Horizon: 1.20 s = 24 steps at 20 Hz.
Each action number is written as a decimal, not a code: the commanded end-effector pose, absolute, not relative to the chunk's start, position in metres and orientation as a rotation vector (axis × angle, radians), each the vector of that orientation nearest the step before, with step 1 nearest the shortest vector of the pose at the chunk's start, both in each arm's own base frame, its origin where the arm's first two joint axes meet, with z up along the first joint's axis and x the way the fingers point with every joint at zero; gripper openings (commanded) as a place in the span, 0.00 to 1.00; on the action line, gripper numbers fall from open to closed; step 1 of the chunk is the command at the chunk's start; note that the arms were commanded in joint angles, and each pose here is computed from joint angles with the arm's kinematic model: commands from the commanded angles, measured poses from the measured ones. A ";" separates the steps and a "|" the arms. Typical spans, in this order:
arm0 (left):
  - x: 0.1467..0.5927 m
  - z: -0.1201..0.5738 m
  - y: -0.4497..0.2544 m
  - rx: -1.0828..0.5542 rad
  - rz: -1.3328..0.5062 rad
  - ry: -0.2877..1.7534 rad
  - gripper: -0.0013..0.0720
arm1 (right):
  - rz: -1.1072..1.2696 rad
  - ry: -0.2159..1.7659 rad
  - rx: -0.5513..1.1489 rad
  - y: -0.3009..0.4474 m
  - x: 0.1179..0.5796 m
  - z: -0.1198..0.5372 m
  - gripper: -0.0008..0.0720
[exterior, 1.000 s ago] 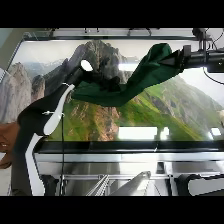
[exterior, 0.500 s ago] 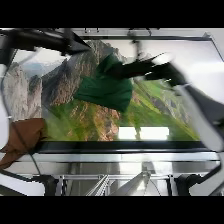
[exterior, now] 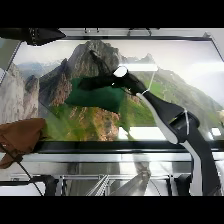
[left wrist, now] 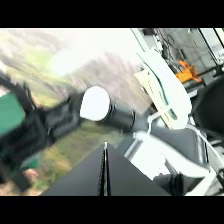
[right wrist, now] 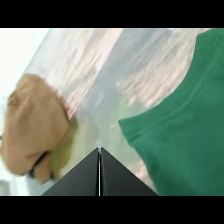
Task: Fold the shirts.
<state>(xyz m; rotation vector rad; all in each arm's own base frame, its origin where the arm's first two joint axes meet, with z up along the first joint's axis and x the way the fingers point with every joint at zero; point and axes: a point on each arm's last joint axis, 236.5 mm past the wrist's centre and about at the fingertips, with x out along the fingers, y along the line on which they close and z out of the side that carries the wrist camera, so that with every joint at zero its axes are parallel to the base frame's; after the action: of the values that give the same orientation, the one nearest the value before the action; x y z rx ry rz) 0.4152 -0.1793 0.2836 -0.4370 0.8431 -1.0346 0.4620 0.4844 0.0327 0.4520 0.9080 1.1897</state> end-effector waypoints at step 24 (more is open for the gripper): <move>0.390 0.173 -0.152 -0.576 -0.969 1.004 0.02 | 0.766 1.359 0.843 0.361 0.462 -0.084 0.28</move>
<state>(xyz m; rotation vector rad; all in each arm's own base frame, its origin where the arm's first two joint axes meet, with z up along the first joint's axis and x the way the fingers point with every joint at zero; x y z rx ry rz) 0.3901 -0.1525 0.1747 -0.5857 1.0083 -0.9674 0.4580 0.3366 -0.0884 0.7642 1.3986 0.7386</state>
